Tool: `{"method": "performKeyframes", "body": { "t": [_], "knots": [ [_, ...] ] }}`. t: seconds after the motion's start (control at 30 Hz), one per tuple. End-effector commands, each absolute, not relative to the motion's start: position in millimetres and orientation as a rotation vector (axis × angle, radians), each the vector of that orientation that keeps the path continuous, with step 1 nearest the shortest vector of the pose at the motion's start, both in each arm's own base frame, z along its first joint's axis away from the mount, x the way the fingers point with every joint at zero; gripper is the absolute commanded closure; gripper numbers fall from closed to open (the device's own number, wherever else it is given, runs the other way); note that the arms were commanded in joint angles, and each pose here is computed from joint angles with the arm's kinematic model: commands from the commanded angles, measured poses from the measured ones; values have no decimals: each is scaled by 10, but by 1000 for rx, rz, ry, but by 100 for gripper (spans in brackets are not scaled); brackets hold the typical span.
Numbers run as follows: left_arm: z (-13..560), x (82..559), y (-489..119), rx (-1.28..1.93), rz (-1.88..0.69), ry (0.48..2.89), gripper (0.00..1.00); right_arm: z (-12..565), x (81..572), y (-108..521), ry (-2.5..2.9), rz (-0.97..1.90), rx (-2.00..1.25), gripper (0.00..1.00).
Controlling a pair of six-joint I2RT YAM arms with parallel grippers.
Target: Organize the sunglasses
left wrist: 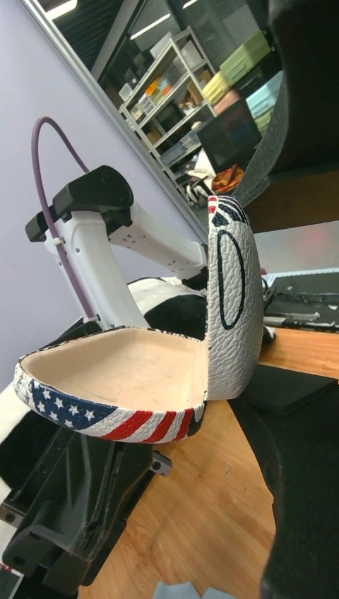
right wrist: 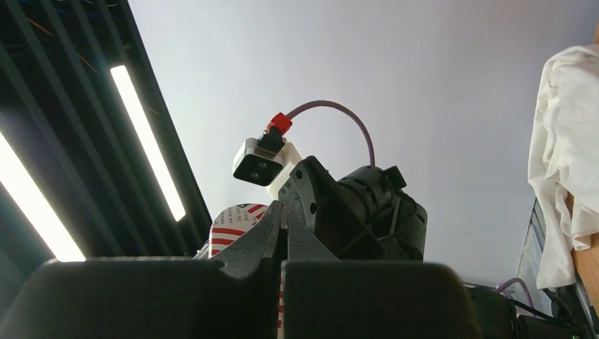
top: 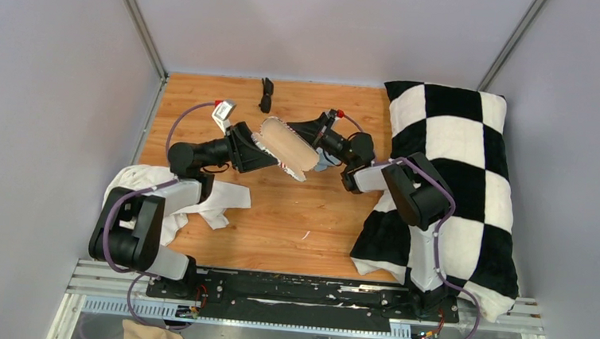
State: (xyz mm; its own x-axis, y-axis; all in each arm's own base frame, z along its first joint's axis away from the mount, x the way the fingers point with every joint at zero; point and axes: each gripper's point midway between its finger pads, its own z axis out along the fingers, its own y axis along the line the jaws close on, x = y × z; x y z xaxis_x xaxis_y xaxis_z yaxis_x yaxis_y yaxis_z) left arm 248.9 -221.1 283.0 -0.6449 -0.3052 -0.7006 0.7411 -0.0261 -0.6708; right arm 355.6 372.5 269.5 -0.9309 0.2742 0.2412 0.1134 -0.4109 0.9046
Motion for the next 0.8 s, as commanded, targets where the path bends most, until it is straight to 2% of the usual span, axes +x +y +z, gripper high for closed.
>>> {"method": "performKeyframes", "body": {
  "t": [0.0,0.17,0.37,0.4,0.43,0.5,0.53,0.63,0.77],
  "knots": [
    [2938,2398,-2203,556,-1751,1445,100,2996,3582,3631,1623,2798,851,100],
    [2930,2452,-2205,490,-1808,1495,100,2985,3603,3584,1638,2721,692,100],
    [2885,2447,-2195,429,-1859,1558,100,2844,3616,3236,1684,2467,386,100],
    [2862,2454,-2193,419,-1863,1578,100,2847,3598,3170,1698,2429,335,70],
    [2852,2445,-2191,421,-1865,1588,100,2838,3578,3116,1718,2387,283,55],
    [2820,2446,-2192,411,-1869,1617,100,2842,3524,3013,1756,2297,182,41],
    [2800,2449,-2192,404,-1868,1629,100,2827,3500,2971,1781,2246,136,35],
    [2720,2453,-2190,380,-1858,1660,100,2794,3407,2852,1829,2087,-10,25],
    [2675,2421,-2183,371,-1842,1682,100,2755,3232,2788,1909,1886,-262,19]
  ]
}}
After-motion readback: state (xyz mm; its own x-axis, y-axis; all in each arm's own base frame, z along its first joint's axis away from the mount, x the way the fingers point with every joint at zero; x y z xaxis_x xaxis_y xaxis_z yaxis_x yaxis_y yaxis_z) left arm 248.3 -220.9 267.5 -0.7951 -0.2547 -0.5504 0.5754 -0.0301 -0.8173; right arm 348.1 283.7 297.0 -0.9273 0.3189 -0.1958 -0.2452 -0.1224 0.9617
